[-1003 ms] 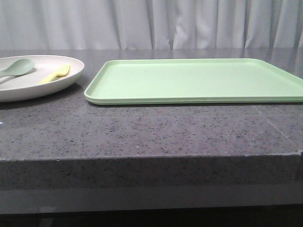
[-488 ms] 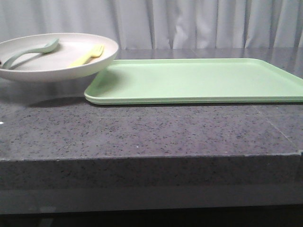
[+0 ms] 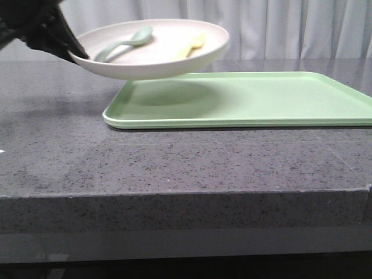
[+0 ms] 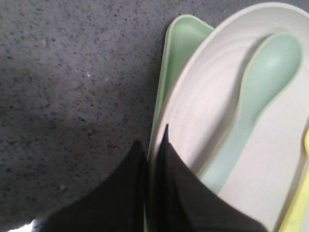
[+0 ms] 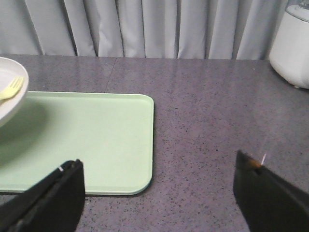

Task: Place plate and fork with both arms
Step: 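Lift the plate with the left gripper and carry it over the tray, then lower the plate onto the tray, open the left gripper, withdraw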

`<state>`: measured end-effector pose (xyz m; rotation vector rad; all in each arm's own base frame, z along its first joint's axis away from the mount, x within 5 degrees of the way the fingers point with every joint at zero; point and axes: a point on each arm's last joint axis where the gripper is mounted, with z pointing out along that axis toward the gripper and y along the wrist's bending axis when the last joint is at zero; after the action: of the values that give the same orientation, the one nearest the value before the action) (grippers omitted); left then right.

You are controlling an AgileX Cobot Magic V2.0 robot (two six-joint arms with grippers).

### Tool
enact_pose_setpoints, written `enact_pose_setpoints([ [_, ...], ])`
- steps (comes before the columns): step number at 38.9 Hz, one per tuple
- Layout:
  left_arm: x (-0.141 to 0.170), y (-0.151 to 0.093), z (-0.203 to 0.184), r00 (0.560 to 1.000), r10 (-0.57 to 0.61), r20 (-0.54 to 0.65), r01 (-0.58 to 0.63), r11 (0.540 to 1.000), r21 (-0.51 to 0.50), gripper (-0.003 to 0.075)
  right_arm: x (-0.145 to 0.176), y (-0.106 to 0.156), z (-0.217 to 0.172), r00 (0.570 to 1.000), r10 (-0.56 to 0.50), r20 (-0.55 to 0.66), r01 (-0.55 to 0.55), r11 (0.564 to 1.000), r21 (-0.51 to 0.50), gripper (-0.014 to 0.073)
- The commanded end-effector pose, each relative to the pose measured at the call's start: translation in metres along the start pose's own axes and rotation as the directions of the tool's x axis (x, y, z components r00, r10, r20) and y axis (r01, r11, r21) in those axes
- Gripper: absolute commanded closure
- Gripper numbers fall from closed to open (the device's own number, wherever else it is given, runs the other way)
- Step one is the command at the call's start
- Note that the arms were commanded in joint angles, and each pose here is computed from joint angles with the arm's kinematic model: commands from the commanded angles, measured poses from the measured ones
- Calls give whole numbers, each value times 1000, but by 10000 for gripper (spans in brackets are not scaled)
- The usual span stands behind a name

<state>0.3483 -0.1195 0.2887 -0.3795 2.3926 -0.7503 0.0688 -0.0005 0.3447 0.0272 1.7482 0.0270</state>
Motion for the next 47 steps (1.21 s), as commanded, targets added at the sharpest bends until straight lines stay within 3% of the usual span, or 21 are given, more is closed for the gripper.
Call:
enact_pose_setpoints([
  [1, -7, -30, -10, 992, -49, 112, 42, 997, 63, 738, -17, 0, -2, 996, -6, 92, 6, 1000, 0, -48],
  [17, 19, -73, 25, 982, -102, 161, 97, 995, 35, 738, -17, 0, -2, 996, -6, 92, 6, 1000, 0, -48],
  [24, 25, -68, 37, 983, -99, 157, 108, 993, -51, 738, -17, 0, -2, 996, -6, 93, 6, 1000, 0, -48],
  [40, 35, -74, 47, 987, -83, 135, 88, 996, -30, 736, -17, 0, -2, 996, -6, 92, 6, 1000, 0, -48],
  [44, 35, -74, 47, 987, -83, 135, 88, 996, -30, 694, -17, 0, -2, 996, -6, 92, 6, 1000, 0, -48],
  [47, 36, -75, 47, 987, -83, 134, 87, 996, -30, 612, -17, 0, -2, 996, -6, 92, 6, 1000, 0, -48],
])
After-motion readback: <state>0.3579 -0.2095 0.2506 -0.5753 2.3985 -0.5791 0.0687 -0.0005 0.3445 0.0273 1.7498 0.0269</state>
